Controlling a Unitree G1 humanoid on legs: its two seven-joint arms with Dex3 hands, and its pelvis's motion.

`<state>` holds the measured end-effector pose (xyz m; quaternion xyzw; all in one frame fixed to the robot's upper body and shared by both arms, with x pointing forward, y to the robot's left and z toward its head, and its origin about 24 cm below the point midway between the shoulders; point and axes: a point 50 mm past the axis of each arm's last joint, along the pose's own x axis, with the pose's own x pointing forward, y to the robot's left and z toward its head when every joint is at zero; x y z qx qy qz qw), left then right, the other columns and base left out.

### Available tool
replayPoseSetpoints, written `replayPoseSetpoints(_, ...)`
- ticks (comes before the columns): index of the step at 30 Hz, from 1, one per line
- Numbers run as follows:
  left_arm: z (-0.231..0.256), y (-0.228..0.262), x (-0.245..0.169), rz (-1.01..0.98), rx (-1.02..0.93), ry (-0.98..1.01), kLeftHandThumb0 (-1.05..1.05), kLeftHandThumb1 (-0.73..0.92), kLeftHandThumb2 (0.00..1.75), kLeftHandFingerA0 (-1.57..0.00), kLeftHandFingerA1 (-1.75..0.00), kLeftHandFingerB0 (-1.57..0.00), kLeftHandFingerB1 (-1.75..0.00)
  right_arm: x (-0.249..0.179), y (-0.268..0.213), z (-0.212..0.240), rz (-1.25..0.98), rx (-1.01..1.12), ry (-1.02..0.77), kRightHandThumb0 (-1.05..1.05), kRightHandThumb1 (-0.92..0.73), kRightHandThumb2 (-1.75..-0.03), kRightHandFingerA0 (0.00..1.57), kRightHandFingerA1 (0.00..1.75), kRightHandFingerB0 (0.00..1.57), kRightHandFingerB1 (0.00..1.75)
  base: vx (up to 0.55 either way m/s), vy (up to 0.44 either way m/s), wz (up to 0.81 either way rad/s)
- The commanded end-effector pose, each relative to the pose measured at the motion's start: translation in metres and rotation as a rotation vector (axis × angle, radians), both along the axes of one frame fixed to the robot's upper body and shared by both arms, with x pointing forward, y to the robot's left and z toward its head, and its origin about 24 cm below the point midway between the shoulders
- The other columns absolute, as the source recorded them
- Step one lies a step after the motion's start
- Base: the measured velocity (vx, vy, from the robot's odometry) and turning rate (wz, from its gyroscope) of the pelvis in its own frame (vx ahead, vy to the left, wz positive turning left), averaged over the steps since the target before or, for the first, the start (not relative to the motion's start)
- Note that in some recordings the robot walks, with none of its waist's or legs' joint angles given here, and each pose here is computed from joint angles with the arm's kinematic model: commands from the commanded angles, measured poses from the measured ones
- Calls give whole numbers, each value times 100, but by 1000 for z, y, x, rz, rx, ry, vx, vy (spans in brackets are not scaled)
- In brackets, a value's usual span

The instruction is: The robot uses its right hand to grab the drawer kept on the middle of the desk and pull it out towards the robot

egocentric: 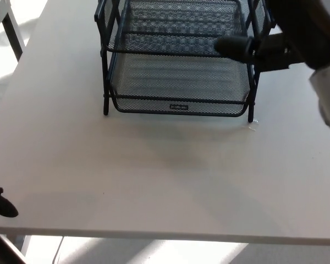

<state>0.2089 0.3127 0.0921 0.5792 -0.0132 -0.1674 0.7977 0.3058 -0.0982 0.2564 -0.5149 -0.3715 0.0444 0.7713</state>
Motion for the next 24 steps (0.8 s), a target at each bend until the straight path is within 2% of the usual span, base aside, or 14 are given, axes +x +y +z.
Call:
replayPoseSetpoints(1,0,0,1,-11,12,2,-28,56,57,-80,-87,-81,-55,4,17,-6,17,-116,13,-78,-59,-58,18,50,19,37,0,0,0)
replayPoseSetpoints(4,0,0,1,-12,13,-5,-28,55,57,-82,-87,-82,-55,7,19,-10,25,-133,26,-79,-59,-58,18,50,17,37,0,0,0)
replayPoseSetpoints(7,1,-1,1,-15,16,-1,-28,56,57,-80,-86,-81,-55,18,25,-21,47,-183,113,-81,-58,-58,13,48,13,37,0,0,0)
replayPoseSetpoints(8,1,-1,1,-14,17,2,-29,56,57,-80,-88,-81,-56,21,26,-24,44,-199,125,-41,-21,-89,2,53,0,51,0,0,0)
replayPoseSetpoints(9,1,-1,1,-15,16,5,-28,56,57,-80,-87,-81,-55,29,27,-30,16,-247,153,-77,-44,-91,0,51,2,39,0,0,0)
replayPoseSetpoints(10,2,-2,2,-22,16,3,-28,56,57,-80,-87,-81,-55,29,26,-30,0,-256,155,-77,-44,-91,0,51,2,39,0,0,0)
replayPoseSetpoints(11,2,-2,3,-32,10,-5,-27,54,57,-81,-87,-82,-56,35,27,-34,-32,-273,169,-74,-40,-89,0,38,0,37,0,0,0)
replayPoseSetpoints(12,2,-2,3,-34,10,-7,-27,55,56,-80,-87,-81,-56,40,28,-37,-58,-277,181,-81,-53,-55,0,39,2,37,0,0,0)
replayPoseSetpoints(13,1,-3,3,-34,8,-4,-28,55,56,-81,-87,-82,-56,44,28,-39,-79,-287,171,-78,-45,-88,1,27,5,29,0,0,0)
replayPoseSetpoints(14,1,-4,3,-31,11,1,-28,56,57,-80,-86,-81,-56,47,28,-39,-99,-295,176,-80,-46,-86,0,21,6,25,0,0,0)
replayPoseSetpoints(17,2,-6,4,-36,19,-3,-28,56,56,-81,-86,-82,-56,61,26,-39,-149,-297,152,-78,-45,-86,0,22,6,28,0,0,0)
replayPoseSetpoints(19,2,-6,4,-31,16,0,-29,56,57,-80,-87,-81,-56,71,24,-40,-197,-305,162,-82,-48,-86,0,11,8,23,0,0,0)
replayPoseSetpoints(24,2,-6,4,-40,16,3,-28,56,57,-79,-85,-80,-55,86,22,-45,-271,-323,186,-79,-47,-86,0,11,6,23,0,0,0)
